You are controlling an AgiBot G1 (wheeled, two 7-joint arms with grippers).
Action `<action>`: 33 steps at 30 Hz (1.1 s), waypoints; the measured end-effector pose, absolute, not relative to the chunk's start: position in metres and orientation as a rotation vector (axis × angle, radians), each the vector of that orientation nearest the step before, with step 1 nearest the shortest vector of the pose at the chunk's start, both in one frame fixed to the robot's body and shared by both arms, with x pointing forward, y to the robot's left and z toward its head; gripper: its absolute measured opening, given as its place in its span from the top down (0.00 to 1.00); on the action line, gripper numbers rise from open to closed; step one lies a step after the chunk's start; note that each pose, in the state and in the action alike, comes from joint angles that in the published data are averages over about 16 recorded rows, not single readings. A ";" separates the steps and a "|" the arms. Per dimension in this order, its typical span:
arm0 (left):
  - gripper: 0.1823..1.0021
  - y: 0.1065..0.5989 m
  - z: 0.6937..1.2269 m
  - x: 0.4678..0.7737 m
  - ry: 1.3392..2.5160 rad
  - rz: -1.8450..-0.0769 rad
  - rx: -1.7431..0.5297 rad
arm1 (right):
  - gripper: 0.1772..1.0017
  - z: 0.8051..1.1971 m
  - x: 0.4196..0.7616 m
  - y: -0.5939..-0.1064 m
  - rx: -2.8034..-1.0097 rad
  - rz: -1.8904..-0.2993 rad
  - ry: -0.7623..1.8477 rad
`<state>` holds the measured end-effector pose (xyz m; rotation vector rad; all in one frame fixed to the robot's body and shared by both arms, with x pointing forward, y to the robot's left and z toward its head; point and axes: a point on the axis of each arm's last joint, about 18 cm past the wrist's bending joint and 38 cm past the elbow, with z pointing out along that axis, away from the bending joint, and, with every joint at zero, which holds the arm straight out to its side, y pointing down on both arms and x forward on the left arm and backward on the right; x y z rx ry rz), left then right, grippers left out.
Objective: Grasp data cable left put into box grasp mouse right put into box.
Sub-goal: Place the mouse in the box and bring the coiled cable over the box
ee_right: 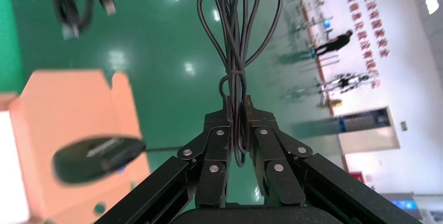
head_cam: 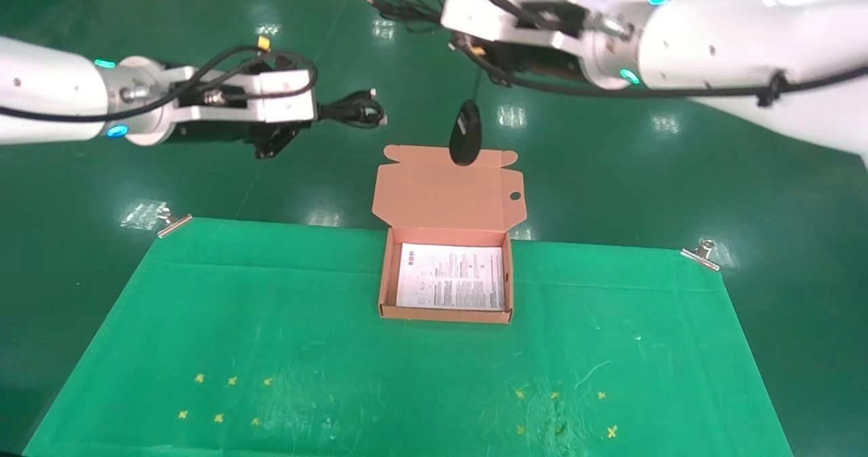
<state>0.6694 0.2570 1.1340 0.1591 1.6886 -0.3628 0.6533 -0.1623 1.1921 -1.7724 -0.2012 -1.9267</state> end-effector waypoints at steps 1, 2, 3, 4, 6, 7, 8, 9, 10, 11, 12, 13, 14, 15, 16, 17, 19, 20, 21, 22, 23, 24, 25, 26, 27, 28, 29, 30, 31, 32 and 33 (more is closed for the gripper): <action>0.92 0.256 1.137 0.669 1.679 -0.361 0.160 | 0.96 1.196 0.652 -0.159 -1.760 -1.928 -0.210; 0.92 0.255 1.140 0.669 1.671 -0.359 0.160 | 0.96 1.200 0.651 -0.156 -1.748 -1.929 -0.217; 0.92 0.255 1.143 0.669 1.664 -0.357 0.161 | 0.96 1.203 0.650 -0.154 -1.738 -1.930 -0.224; 0.92 0.254 1.144 0.669 1.658 -0.354 0.161 | 0.96 1.205 0.649 -0.152 -1.730 -1.931 -0.231; 0.92 0.254 1.147 0.668 1.650 -0.348 0.162 | 0.96 1.209 0.648 -0.148 -1.715 -1.932 -0.243; 0.93 0.254 1.148 0.668 1.648 -0.345 0.163 | 0.96 1.210 0.647 -0.147 -1.710 -1.932 -0.248; 0.93 0.255 1.148 0.667 1.646 -0.343 0.163 | 0.96 1.211 0.647 -0.146 -1.707 -1.931 -0.253; 0.93 0.255 1.148 0.667 1.646 -0.339 0.163 | 0.96 1.211 0.647 -0.145 -1.706 -1.930 -0.256; 0.93 0.256 1.147 0.667 1.648 -0.335 0.164 | 0.96 1.210 0.647 -0.145 -1.707 -1.928 -0.260; 0.93 0.257 1.146 0.667 1.650 -0.331 0.163 | 0.96 1.209 0.648 -0.144 -1.710 -1.925 -0.261; 0.93 0.257 1.145 0.667 1.653 -0.327 0.162 | 0.96 1.207 0.648 -0.144 -1.713 -1.921 -0.262; 0.93 0.258 1.144 0.667 1.657 -0.322 0.161 | 0.96 1.205 0.649 -0.143 -1.718 -1.917 -0.262; 0.93 0.259 1.142 0.667 1.661 -0.318 0.160 | 0.96 1.203 0.650 -0.143 -1.723 -1.913 -0.262; 0.93 0.260 1.140 0.667 1.666 -0.313 0.157 | 0.96 1.200 0.651 -0.142 -1.730 -1.908 -0.261; 0.93 0.261 1.138 0.667 1.672 -0.308 0.155 | 0.96 1.197 0.653 -0.142 -1.736 -1.902 -0.260; 0.93 0.263 1.136 0.667 1.678 -0.303 0.151 | 0.96 1.194 0.654 -0.142 -1.745 -1.897 -0.259; 0.93 0.266 1.131 0.668 1.693 -0.292 0.142 | 0.96 1.186 0.658 -0.141 -1.763 -1.884 -0.257; 0.93 0.268 1.128 0.668 1.700 -0.287 0.137 | 0.96 1.183 0.659 -0.140 -1.773 -1.877 -0.255; 0.93 0.269 1.126 0.668 1.707 -0.281 0.131 | 0.96 1.179 0.661 -0.140 -1.783 -1.871 -0.253; 0.93 0.271 1.123 0.668 1.714 -0.276 0.124 | 0.96 1.175 0.663 -0.139 -1.793 -1.863 -0.251; 0.93 0.273 1.121 0.669 1.720 -0.270 0.117 | 0.96 1.171 0.666 -0.139 -1.803 -1.856 -0.248; 0.93 0.275 1.119 0.669 1.727 -0.263 0.110 | 0.96 1.167 0.668 -0.138 -1.813 -1.848 -0.246; 0.93 0.276 1.117 0.669 1.733 -0.258 0.102 | 0.96 1.163 0.670 -0.138 -1.823 -1.841 -0.243; 0.93 0.278 1.115 0.669 1.739 -0.252 0.095 | 0.96 1.159 0.672 -0.137 -1.833 -1.834 -0.241; 0.93 0.280 1.113 0.669 1.745 -0.245 0.087 | 0.96 1.155 0.674 -0.136 -1.842 -1.828 -0.239; 0.93 0.282 1.111 0.669 1.751 -0.238 0.079 | 0.96 1.151 0.676 -0.135 -1.851 -1.821 -0.238; 0.93 0.283 1.109 0.669 1.757 -0.232 0.072 | 0.96 1.148 0.679 -0.134 -1.860 -1.815 -0.236; 0.93 0.285 1.108 0.669 1.763 -0.225 0.065 | 0.96 1.144 0.681 -0.133 -1.869 -1.808 -0.234; 0.93 0.287 1.106 0.669 1.768 -0.218 0.058 | 0.96 1.140 0.683 -0.132 -1.877 -1.802 -0.232; 0.93 0.288 1.105 0.669 1.773 -0.213 0.051 | 0.96 1.136 0.685 -0.131 -1.885 -1.796 -0.231; 0.93 0.290 1.103 0.669 1.778 -0.207 0.045 | 0.96 1.132 0.688 -0.130 -1.893 -1.789 -0.230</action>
